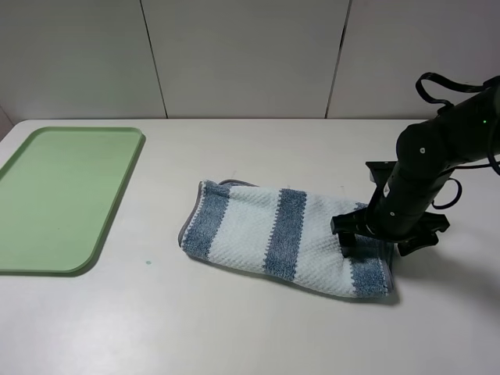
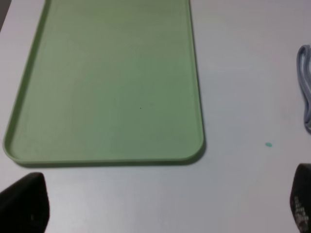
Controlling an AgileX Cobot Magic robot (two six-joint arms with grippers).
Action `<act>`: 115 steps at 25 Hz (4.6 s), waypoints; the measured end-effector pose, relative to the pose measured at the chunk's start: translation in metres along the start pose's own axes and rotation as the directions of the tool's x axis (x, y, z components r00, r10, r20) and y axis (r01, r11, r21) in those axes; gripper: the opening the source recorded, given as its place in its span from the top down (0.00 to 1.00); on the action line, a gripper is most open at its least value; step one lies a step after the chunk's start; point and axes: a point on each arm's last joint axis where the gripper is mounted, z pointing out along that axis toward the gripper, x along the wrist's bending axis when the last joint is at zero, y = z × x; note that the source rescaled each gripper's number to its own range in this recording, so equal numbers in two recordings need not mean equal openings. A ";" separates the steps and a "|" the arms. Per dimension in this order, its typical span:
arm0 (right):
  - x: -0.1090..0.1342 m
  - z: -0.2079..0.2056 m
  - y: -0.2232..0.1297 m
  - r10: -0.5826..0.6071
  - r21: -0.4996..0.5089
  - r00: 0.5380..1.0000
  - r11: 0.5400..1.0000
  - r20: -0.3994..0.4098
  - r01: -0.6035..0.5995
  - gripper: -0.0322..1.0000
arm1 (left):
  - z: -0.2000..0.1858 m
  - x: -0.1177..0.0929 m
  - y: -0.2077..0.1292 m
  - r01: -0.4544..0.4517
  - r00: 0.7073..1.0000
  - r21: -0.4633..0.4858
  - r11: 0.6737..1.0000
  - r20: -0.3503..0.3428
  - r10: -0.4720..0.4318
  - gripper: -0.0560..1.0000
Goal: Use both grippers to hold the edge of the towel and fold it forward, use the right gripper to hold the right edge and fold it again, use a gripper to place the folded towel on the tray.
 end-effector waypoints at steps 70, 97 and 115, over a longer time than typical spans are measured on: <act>-0.022 -0.144 0.019 -0.016 -0.048 0.991 0.999 0.131 0.022 0.85 | 0.000 0.000 0.000 0.000 1.000 0.000 1.000 0.000 0.000 0.00; 0.021 -0.149 0.005 -0.037 -0.036 0.999 0.999 0.016 0.038 0.85 | 0.000 0.000 0.000 0.000 1.000 0.000 1.000 0.000 0.000 0.00; 0.044 -0.132 0.025 0.009 0.013 1.000 1.000 -0.004 -0.009 0.85 | 0.000 0.000 0.000 -0.001 1.000 0.000 1.000 -0.002 0.001 0.00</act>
